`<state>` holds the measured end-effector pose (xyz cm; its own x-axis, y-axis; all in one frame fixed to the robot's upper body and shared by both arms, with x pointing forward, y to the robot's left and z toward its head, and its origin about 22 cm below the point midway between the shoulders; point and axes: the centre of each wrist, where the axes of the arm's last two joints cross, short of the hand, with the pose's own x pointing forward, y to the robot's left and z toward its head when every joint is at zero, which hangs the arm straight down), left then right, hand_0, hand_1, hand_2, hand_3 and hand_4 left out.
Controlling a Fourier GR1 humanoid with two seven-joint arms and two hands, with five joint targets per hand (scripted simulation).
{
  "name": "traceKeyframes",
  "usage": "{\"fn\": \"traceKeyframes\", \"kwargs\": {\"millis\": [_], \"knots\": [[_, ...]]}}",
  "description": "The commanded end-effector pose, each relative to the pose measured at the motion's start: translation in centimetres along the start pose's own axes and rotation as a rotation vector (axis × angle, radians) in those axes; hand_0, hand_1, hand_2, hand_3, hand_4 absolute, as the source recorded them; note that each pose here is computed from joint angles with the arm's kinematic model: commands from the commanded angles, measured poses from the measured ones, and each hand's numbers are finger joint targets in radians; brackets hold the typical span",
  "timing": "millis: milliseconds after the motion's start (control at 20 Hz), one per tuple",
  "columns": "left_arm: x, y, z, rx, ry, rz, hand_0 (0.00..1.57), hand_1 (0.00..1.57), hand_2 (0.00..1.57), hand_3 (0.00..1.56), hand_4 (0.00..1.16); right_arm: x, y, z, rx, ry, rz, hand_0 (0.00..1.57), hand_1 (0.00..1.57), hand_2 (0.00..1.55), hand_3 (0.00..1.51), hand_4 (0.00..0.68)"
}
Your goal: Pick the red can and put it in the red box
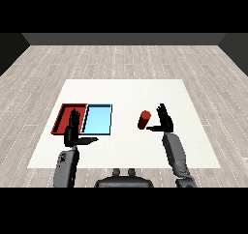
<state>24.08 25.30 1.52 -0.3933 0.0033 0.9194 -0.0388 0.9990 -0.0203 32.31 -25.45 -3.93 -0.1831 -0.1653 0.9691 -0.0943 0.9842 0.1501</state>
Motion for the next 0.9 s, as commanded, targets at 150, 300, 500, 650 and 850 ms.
{"fn": "traceKeyframes", "kwargs": {"millis": [150, 300, 500, 650, 850], "knots": [[0.5, 0.3, 1.77, 0.009, 0.004, 0.002, 0.0, 0.0, 0.0, 0.0, 0.0, -1.2, 1.4, -0.2, -0.009, 0.005, -0.031, 0.0, 0.0, 0.0, 0.0, 0.0], [-0.6, 1.0, 0.63, 0.007, -0.009, 0.028, 0.0, 0.0, 0.0, 0.0, 0.0, -2.0, 1.4, -0.8, -0.014, 0.014, -0.055, 0.0, 0.0, 0.0, 0.0, 0.0], [-0.4, -2.8, 0.74, 0.003, 0.0, 0.0, 0.0, 0.0, 0.0, 0.0, 0.0, -2.6, 0.6, 1.3, 0.004, 0.031, -0.08, 0.0, 0.0, 0.0, 0.0, 0.0], [-0.2, 0.1, 0.36, -0.016, -0.009, 0.009, 0.0, 0.0, 0.0, 0.0, 0.0, -4.0, 3.7, -1.8, -0.009, 0.038, -0.059, 0.0, 0.0, 0.0, 0.0, 0.0], [0.6, 1.3, 1.37, -0.009, 0.001, 0.014, 0.0, 0.0, 0.0, 0.0, 0.0, -2.7, 2.3, -1.4, -0.012, 0.041, -0.072, 0.0, 0.0, 0.0, 0.0, 0.0]]}}
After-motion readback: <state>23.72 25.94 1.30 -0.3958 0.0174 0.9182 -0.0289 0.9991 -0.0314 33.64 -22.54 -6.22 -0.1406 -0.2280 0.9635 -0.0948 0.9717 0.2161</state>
